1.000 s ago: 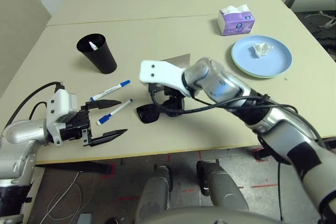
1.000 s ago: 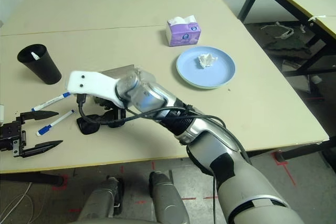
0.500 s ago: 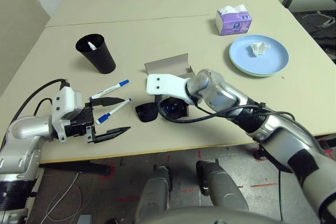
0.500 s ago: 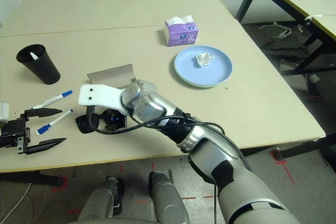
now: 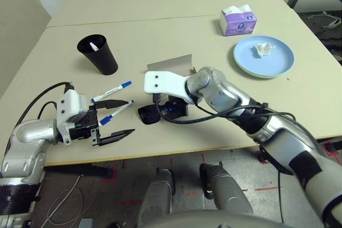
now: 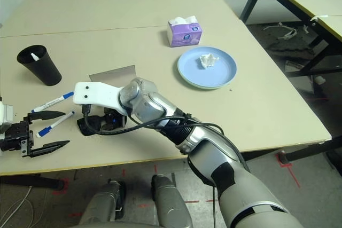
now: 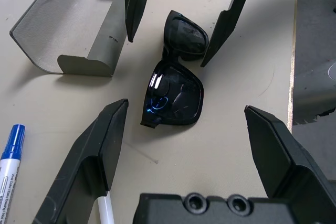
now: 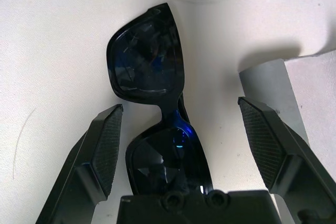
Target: Organize and tidy the items on the table.
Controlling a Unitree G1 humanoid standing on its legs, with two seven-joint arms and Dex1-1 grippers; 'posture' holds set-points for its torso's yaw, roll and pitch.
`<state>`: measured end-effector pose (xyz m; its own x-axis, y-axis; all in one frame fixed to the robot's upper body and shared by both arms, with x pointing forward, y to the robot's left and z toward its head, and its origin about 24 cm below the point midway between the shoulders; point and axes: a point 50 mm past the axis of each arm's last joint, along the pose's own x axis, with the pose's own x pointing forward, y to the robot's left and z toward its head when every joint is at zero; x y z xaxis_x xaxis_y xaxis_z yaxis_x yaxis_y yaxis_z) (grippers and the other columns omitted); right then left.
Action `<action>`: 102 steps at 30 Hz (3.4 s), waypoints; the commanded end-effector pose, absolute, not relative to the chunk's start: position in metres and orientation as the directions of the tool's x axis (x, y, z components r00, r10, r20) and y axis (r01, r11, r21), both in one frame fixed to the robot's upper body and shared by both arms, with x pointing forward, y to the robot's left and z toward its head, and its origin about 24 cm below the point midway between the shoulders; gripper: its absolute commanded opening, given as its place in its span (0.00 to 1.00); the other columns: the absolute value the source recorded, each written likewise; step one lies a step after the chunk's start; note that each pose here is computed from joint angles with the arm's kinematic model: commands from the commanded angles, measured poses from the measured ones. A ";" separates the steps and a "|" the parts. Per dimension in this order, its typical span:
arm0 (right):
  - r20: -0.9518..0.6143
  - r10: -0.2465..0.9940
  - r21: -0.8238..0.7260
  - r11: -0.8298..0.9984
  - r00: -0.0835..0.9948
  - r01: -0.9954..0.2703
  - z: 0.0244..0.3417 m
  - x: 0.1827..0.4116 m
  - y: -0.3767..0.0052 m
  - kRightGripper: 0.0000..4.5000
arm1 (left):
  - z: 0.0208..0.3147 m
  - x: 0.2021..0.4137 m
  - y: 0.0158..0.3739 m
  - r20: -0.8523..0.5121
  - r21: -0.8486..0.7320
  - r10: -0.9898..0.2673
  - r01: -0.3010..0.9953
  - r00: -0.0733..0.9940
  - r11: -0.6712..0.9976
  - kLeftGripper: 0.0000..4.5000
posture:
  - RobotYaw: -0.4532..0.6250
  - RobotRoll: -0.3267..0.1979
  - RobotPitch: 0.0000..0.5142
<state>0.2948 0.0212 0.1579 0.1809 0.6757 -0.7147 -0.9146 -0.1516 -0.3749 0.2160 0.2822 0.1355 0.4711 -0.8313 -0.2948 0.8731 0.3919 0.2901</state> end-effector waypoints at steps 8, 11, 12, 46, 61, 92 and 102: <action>-0.725 0.670 -0.361 -0.176 0.157 -0.916 0.156 0.291 0.021 1.00 | 0.131 0.215 0.282 -0.305 0.285 -0.829 0.875 0.470 0.391 1.00 | 0.33 0.62 0.34; -0.730 0.665 -0.359 -0.177 0.158 -0.916 0.153 0.291 0.021 1.00 | 0.131 0.215 0.282 -0.305 0.286 -0.828 0.875 0.470 0.391 1.00 | 0.33 0.62 0.35; -0.730 0.665 -0.360 -0.176 0.158 -0.916 0.153 0.291 0.021 1.00 | 0.131 0.215 0.282 -0.304 0.286 -0.828 0.875 0.470 0.392 1.00 | 0.33 0.62 0.35; -0.737 0.666 -0.325 -0.204 0.113 -0.923 0.142 0.284 0.024 0.03 | 0.126 0.215 0.281 -0.304 0.284 -0.829 0.876 0.469 0.391 1.00 | 0.34 0.62 0.35; -0.682 0.707 -0.432 -0.182 0.188 -0.883 0.183 0.298 0.026 0.00 | 0.125 0.217 0.280 -0.299 0.289 -0.826 0.870 0.478 0.399 1.00 | 0.34 0.62 0.34; -0.733 0.667 -0.374 -0.227 0.137 -0.899 0.156 0.294 0.024 1.00 | 0.123 0.216 0.281 -0.305 0.294 -0.816 0.864 0.491 0.410 1.00 | 0.34 0.62 0.34; -0.735 0.666 -0.370 -0.235 0.129 -0.899 0.151 0.294 0.024 1.00 | 0.123 0.215 0.280 -0.305 0.297 -0.817 0.864 0.490 0.407 1.00 | 0.35 0.62 0.34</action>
